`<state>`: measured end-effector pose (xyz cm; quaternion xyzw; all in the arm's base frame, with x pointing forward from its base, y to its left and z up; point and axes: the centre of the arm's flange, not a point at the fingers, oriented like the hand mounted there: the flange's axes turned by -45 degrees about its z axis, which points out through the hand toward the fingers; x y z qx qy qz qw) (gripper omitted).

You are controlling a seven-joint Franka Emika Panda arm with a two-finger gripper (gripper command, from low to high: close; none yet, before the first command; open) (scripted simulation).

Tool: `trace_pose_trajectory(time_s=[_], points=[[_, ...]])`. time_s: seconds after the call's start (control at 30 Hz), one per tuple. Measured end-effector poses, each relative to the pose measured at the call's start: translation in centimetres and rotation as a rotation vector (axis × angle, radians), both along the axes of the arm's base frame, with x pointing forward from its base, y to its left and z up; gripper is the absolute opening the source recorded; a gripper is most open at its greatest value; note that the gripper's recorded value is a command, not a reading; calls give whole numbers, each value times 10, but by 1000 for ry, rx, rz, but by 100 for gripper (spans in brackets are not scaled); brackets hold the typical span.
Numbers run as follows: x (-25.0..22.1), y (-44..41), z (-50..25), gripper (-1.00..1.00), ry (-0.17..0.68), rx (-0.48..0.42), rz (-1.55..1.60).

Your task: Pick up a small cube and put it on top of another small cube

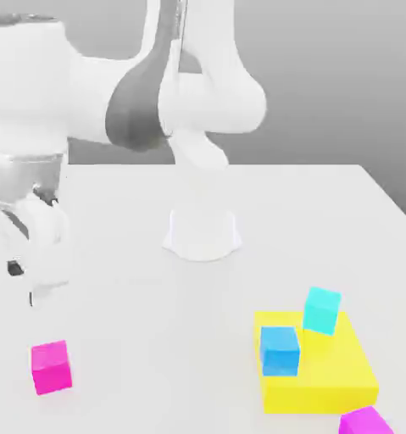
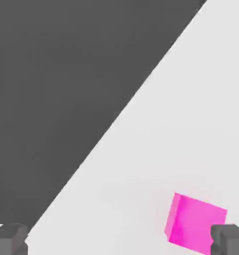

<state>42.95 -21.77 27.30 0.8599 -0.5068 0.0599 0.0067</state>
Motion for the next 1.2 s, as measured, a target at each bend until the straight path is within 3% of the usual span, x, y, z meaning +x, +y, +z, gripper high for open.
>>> trace_pose_trajectory(time_s=[0.13,0.27,0.3,0.53,0.7,0.93,1.1,1.2], points=[[-27,-12,-71,0,77,70,-141],[-31,-14,-123,0,89,80,-165],[-32,-14,-135,-100,90,80,-165],[-32,-14,-137,-100,89,80,-166],[-31,-13,-86,-100,89,80,-164],[21,175,-17,-100,94,75,309],[0,308,24,-100,112,46,649],[-5,324,5,-100,117,34,697]])
